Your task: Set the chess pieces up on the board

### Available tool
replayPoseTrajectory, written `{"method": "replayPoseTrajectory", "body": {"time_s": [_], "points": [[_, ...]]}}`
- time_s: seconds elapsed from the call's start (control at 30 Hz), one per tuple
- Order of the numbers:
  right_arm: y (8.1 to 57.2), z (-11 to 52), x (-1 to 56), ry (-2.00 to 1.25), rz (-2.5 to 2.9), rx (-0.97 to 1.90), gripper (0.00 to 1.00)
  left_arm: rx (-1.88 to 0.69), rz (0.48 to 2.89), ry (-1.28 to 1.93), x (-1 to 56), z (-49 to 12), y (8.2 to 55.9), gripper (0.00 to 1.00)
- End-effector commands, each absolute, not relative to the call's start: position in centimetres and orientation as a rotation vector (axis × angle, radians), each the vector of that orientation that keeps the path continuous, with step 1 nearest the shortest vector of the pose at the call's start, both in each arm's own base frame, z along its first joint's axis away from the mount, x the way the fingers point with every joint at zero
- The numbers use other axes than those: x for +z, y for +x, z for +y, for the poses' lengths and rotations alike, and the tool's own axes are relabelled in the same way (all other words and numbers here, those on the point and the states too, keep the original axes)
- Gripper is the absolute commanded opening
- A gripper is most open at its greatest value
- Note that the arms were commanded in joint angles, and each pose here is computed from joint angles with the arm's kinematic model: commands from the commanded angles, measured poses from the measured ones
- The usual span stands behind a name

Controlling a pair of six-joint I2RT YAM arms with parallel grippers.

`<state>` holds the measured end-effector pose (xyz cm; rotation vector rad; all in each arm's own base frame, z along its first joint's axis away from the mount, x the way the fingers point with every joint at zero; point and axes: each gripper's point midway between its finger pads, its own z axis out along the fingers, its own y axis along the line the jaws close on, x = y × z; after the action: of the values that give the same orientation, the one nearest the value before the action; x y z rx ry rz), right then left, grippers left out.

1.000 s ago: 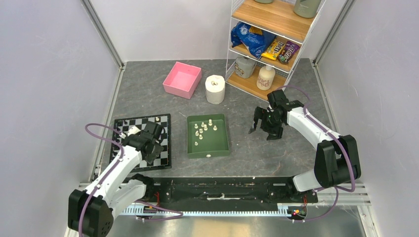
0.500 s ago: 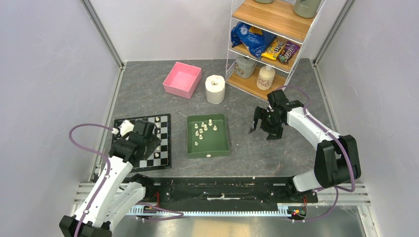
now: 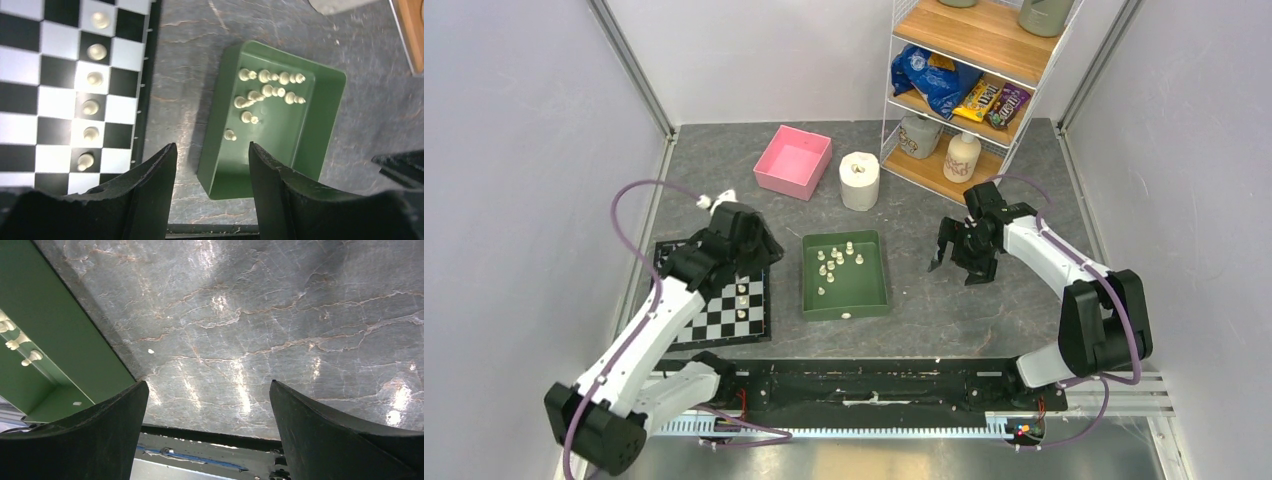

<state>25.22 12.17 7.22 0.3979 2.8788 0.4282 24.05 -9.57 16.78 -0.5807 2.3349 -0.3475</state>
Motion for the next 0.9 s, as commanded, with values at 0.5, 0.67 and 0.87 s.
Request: {"method": "replayPoseTrajectory", "body": {"time_s": [0.5, 0.67, 0.87], "points": [[27.6, 12.4, 9.3, 0.427, 2.838, 0.404, 0.99, -0.284, 2.531, 0.135, 13.9, -21.1, 26.3, 0.60], [27.3, 12.4, 9.9, 0.399, 2.817, 0.428, 0.99, -0.271, 2.591, 0.191, 11.9, -22.6, 25.4, 0.59], [27.0, 12.5, 10.4, 0.398, 2.792, 0.450, 0.99, -0.196, 2.644, 0.219, 10.3, -23.1, 24.7, 0.56]]}}
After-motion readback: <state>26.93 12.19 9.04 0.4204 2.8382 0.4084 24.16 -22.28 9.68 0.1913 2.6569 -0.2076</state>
